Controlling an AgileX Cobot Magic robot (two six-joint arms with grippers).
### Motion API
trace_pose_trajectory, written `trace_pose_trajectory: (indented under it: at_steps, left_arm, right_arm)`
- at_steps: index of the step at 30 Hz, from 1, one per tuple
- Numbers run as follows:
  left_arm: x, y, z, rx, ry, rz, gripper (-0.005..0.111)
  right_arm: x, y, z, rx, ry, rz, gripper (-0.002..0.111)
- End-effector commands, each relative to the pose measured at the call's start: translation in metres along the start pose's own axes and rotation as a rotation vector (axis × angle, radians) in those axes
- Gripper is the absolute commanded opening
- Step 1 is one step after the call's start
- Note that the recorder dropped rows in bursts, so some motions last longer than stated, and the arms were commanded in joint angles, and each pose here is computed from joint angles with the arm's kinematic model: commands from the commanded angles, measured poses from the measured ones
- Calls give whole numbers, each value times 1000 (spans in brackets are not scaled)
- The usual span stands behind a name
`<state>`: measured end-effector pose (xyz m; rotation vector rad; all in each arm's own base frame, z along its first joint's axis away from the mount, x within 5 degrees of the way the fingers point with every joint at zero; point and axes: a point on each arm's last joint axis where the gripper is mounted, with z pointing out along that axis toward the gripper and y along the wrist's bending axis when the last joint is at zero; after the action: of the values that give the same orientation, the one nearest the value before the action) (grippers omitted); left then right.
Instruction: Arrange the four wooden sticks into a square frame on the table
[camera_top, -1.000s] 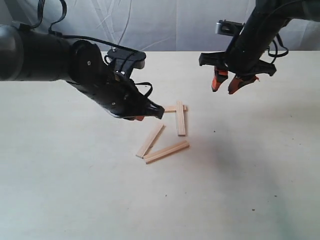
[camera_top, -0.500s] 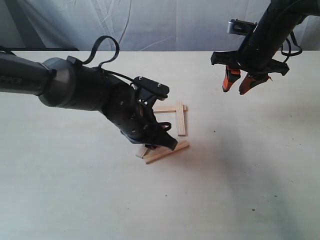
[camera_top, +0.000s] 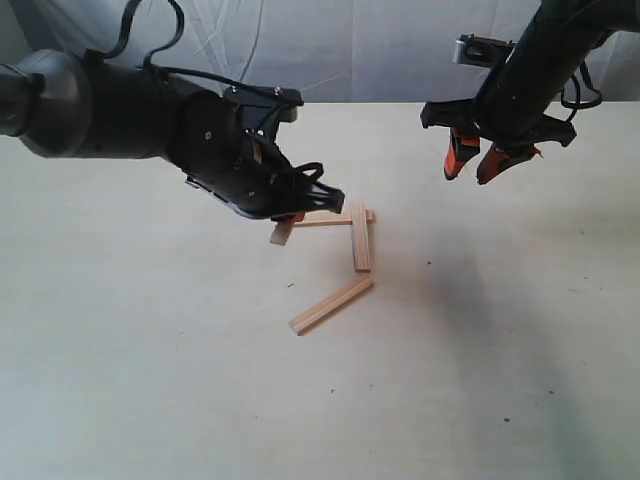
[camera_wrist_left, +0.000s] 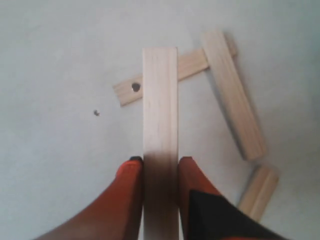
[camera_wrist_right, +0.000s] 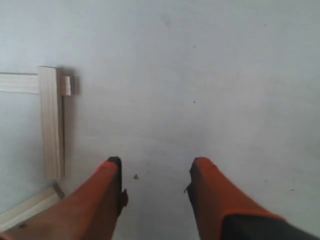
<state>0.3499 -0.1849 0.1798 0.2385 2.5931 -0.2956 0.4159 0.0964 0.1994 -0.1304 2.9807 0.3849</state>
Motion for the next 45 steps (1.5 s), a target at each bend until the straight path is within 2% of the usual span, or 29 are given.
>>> trace_pose_trajectory:
  at_steps: [1, 5, 8, 11, 19, 32, 35, 38, 42, 45]
  left_arm:
    - [-5, -3, 0, 51, -41, -131, 0]
    - [2, -1, 20, 52, -10, -286, 0]
    - [8, 1, 32, 34, 26, -314, 0]
    - [15, 3, 43, 19, 54, -310, 0]
    - [19, 5, 61, 22, 30, -323, 0]
    - [18, 5, 63, 24, 20, -324, 0]
    - [19, 6, 63, 14, 25, -290, 1]
    - [19, 7, 63, 1, 20, -235, 8]
    - [18, 9, 63, -19, 8, -142, 26]
    - [18, 10, 63, -25, 5, -117, 36]
  right_arm:
    - [-1, -1, -4, 8, -24, -10, 43]
    - [-1, -1, -4, 7, -18, -10, 43]
    - [0, -1, -4, 7, -13, -10, 43]
    - [0, -1, -4, 7, -13, -10, 43]
    - [0, -1, -4, 6, -7, -9, 43]
    - [2, -1, -4, 1, 16, -7, 43]
    - [2, 1, -4, -17, 16, 3, 43]
    - [2, 2, -4, -27, 13, 9, 43]
    - [4, 11, -2, -30, 19, -13, 43]
    - [4, 22, 2, -33, -2, -38, 43]
